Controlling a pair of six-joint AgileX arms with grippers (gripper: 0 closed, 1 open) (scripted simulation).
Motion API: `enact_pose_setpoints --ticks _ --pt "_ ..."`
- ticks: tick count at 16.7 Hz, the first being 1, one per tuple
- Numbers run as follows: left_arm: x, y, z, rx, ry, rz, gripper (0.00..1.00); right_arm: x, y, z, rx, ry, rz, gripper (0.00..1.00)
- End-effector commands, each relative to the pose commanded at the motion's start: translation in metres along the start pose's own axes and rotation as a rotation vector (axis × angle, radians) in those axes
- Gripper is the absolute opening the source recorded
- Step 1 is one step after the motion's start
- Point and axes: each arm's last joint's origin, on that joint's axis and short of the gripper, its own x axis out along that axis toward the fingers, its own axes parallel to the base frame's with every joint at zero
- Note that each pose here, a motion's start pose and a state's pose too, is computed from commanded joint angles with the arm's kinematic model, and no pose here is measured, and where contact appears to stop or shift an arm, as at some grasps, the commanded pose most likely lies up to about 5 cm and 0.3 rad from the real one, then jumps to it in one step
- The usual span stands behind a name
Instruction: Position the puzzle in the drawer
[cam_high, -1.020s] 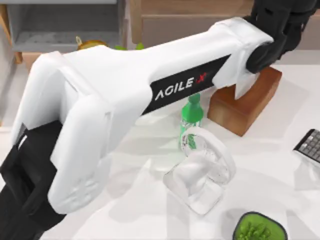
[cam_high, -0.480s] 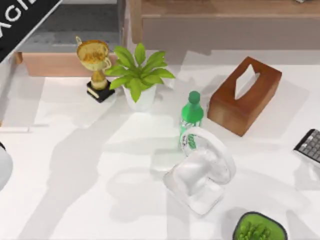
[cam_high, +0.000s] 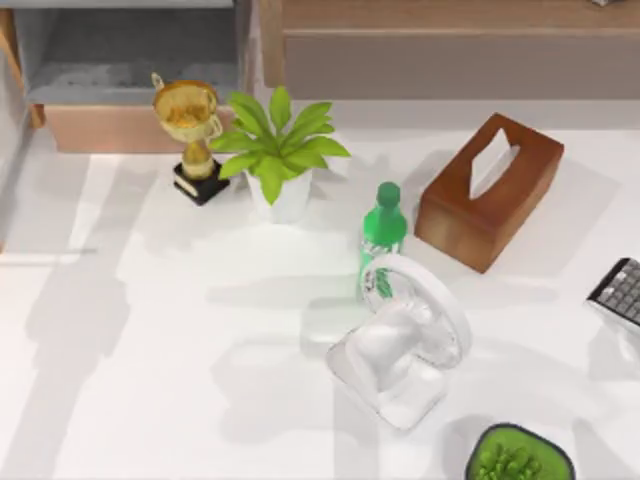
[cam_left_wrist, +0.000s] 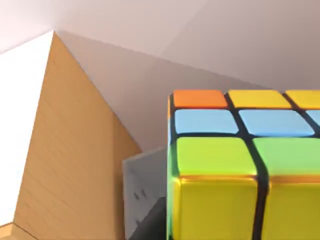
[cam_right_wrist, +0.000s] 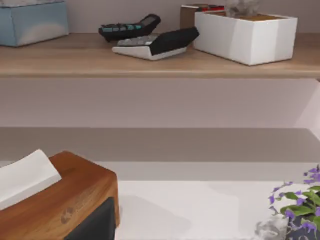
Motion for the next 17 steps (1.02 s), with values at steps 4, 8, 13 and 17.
enact_pose_setpoints --ticks 4,8,13,17 --pt "0.048 0.073 -0.068 -0.032 0.337 0.027 0.0 0.0 0.0 0.0 0.0 0.0 0.0 1.0" --pt "0.109 0.126 -0.163 -0.14 0.696 -0.034 0.0 0.0 0.0 0.0 0.0 0.0 0.0 1.0" --pt "0.181 0.141 -0.286 -0.286 1.047 -0.189 0.0 0.0 0.0 0.0 0.0 0.0 0.0 1.0" --pt "0.211 0.126 -0.332 -0.324 1.152 -0.271 0.0 0.0 0.0 0.0 0.0 0.0 0.0 1.0"
